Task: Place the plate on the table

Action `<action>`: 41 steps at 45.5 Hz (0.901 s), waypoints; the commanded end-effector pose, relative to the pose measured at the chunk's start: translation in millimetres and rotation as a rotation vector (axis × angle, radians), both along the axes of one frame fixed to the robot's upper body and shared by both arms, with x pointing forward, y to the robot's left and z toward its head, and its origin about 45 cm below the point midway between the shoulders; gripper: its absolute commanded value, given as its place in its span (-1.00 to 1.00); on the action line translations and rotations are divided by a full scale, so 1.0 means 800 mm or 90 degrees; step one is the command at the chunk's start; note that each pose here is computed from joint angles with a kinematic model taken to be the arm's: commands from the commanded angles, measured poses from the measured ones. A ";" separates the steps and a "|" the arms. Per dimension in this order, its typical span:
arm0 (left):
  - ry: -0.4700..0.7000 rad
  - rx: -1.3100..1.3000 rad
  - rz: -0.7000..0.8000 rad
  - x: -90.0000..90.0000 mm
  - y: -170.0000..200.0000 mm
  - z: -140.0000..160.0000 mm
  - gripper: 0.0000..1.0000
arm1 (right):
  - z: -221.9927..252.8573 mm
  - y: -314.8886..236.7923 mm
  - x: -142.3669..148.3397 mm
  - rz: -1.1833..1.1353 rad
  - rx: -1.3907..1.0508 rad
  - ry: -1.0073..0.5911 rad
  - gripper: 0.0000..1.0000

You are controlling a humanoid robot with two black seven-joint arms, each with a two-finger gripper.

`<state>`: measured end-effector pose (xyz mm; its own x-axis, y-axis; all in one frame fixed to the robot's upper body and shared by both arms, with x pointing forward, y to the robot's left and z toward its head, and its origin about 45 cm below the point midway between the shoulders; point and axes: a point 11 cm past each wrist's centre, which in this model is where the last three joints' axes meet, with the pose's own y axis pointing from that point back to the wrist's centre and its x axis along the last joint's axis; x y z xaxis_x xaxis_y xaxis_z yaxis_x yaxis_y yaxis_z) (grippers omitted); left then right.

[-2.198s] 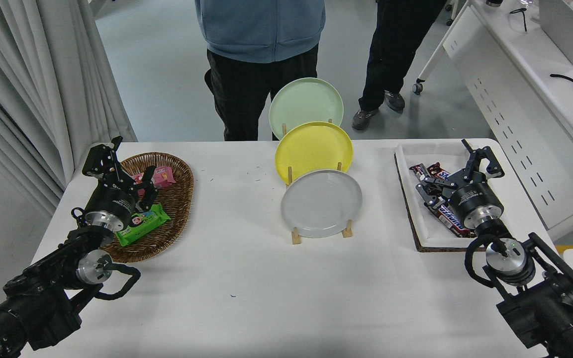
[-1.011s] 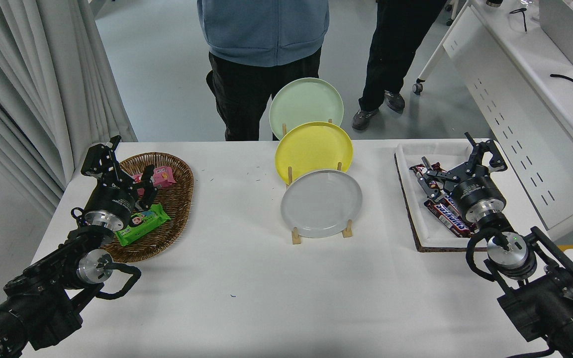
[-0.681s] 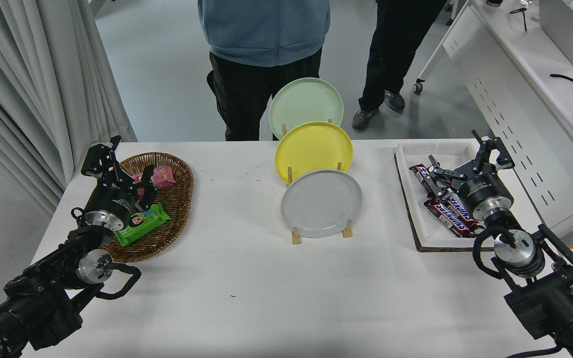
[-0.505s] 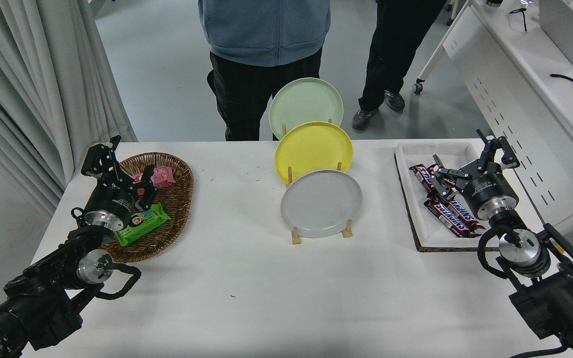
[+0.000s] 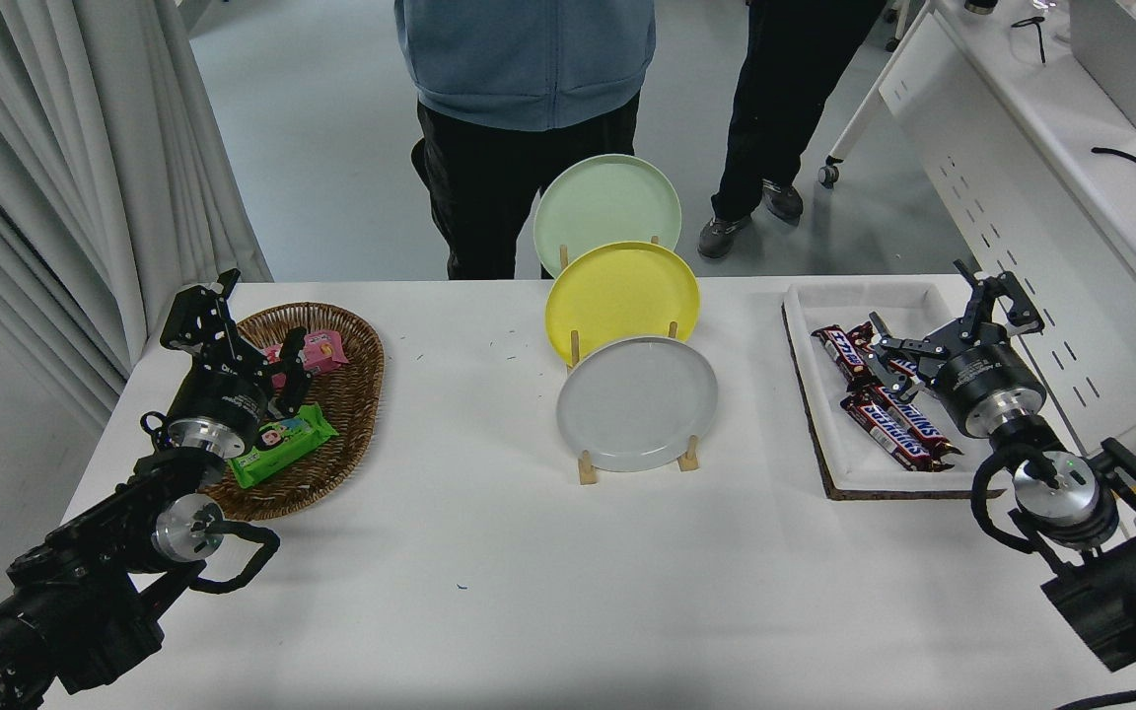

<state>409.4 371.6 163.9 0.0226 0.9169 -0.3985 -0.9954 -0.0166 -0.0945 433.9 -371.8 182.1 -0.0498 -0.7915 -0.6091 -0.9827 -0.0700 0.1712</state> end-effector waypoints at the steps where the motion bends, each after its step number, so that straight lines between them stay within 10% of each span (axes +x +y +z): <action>1: 0.000 0.000 0.000 0.000 0.000 0.000 1.00 | 0.020 -0.008 0.008 0.081 -0.146 0.030 0.98; 41: 0.000 0.000 0.000 0.000 0.000 0.000 1.00 | 0.092 0.034 0.037 0.264 -0.406 0.032 0.98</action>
